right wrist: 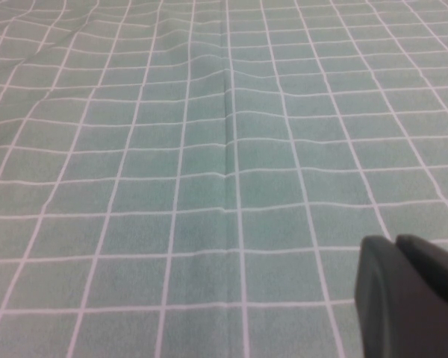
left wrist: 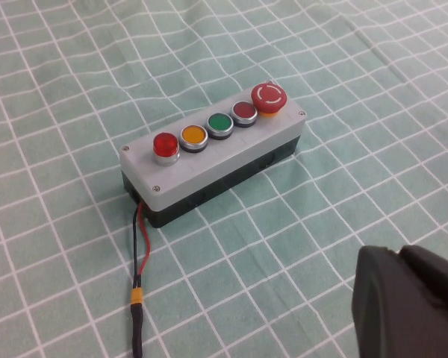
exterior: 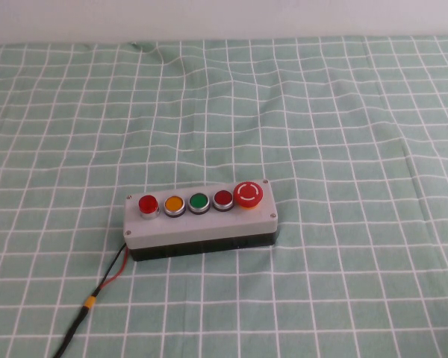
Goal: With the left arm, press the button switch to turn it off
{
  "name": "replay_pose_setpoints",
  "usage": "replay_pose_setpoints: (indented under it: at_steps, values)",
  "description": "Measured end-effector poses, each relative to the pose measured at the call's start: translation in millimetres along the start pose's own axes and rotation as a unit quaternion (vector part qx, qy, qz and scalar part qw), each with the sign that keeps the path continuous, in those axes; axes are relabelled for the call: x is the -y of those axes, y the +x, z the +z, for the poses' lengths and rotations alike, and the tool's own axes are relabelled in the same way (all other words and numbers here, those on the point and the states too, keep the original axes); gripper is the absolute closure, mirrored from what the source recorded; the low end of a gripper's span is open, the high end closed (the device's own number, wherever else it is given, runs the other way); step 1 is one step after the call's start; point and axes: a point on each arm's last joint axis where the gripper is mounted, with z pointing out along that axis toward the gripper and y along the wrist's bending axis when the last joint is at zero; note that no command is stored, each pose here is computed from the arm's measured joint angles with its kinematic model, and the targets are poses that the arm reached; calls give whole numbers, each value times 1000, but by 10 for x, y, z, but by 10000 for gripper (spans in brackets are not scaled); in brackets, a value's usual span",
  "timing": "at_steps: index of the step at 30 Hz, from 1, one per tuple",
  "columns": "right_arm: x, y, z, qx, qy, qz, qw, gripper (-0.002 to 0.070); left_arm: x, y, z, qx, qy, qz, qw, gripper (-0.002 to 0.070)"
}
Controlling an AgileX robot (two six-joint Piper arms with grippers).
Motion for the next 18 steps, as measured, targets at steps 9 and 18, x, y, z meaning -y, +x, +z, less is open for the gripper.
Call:
replay_pose_setpoints:
  at_steps: [9, 18]
  values:
    - [0, 0, 0, 0, 0, 0, 1000, 694, -9, -40, 0, 22, -5, 0, 1000, 677]
    - [0, 0, 0, 0, 0, 0, 1000, 694, -94, -25, 186, 112, -34, -5, 993, 677]
